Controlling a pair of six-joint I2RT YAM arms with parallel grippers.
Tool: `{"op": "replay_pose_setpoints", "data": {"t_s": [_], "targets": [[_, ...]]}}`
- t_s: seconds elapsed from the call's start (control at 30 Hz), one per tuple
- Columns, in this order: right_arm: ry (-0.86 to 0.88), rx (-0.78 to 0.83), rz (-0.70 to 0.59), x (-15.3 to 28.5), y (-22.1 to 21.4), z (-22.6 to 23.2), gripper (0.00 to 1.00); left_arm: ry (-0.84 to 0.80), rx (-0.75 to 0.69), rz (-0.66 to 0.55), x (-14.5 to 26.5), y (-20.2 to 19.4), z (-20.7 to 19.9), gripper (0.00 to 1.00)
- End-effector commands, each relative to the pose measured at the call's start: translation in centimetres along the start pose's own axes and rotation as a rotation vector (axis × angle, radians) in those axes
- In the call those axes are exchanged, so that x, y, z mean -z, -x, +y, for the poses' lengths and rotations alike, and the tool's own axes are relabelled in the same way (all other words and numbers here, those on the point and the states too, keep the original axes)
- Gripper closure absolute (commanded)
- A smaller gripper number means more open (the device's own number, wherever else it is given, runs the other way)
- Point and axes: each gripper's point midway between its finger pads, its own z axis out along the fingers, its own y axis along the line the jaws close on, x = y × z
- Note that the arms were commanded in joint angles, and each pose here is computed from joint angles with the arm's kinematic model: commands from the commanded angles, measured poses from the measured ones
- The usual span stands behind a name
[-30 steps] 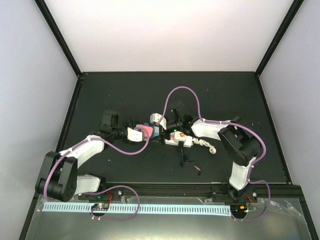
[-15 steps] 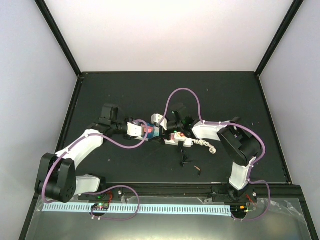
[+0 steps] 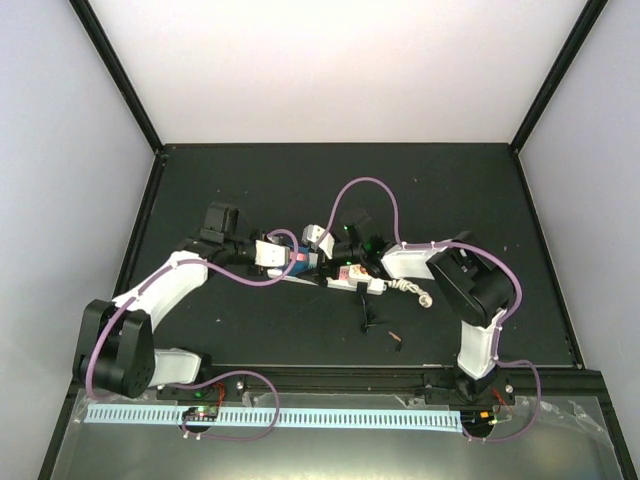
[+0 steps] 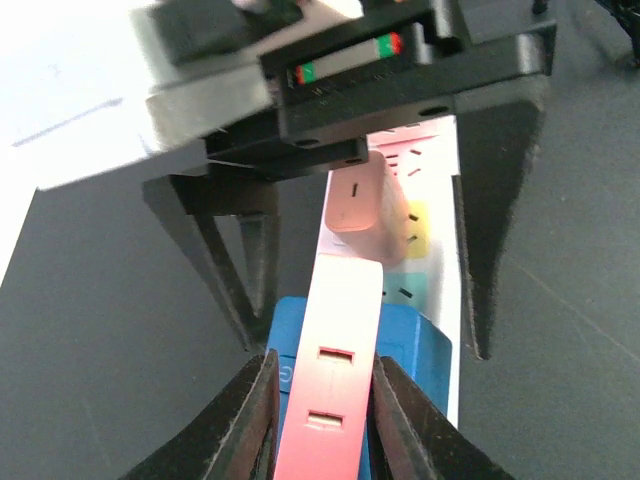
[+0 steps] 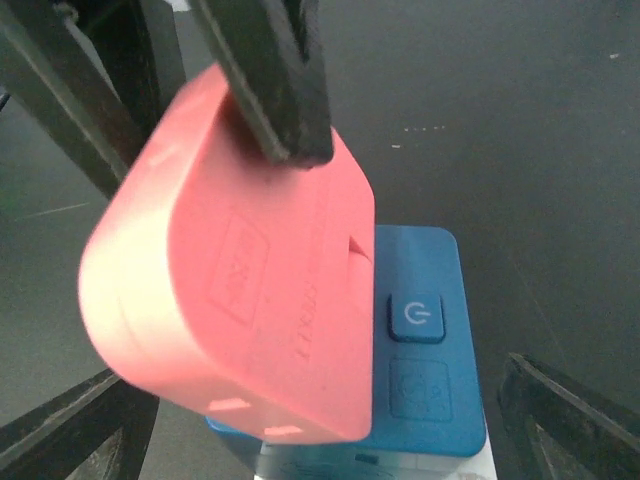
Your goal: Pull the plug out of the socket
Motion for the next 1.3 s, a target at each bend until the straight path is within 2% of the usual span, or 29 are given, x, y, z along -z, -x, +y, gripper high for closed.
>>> {"op": "replay_pose_setpoints", "data": {"t_s": [0.0,0.33,0.67,0.9,1.1,1.27], "targets": [[-0.03,0.003,-0.02,-0.5,0.5,-1.1,0.06,-0.002,0.037,-0.008,-0.1,0.7,1.3,0.73],[-0.017,0.029,0.012,-1.4,0.3,-1.0,0.16,-0.047,0.108,-0.014,-0.4,0.7,1.2,0.83],[0.096,0.072,0.054,-1.2,-1.3,1.2,0.5,-0.092,0.202,-0.003,-0.5,1.0,1.9,0.91],[0.128,0.073,0.087,-1.0,-2.5,2.0,0.63,-0.122,0.235,-0.028,0.3,2.5,2.3,0.98],[0.14,0.068,0.108,-1.0,-3.1,2.1,0.72,-0.122,0.253,-0.04,0.9,3.4,2.5,0.98],[0.14,0.06,0.115,-1.1,-3.3,2.0,0.75,-0.114,0.269,-0.06,1.4,4.2,2.8,0.98]]}}
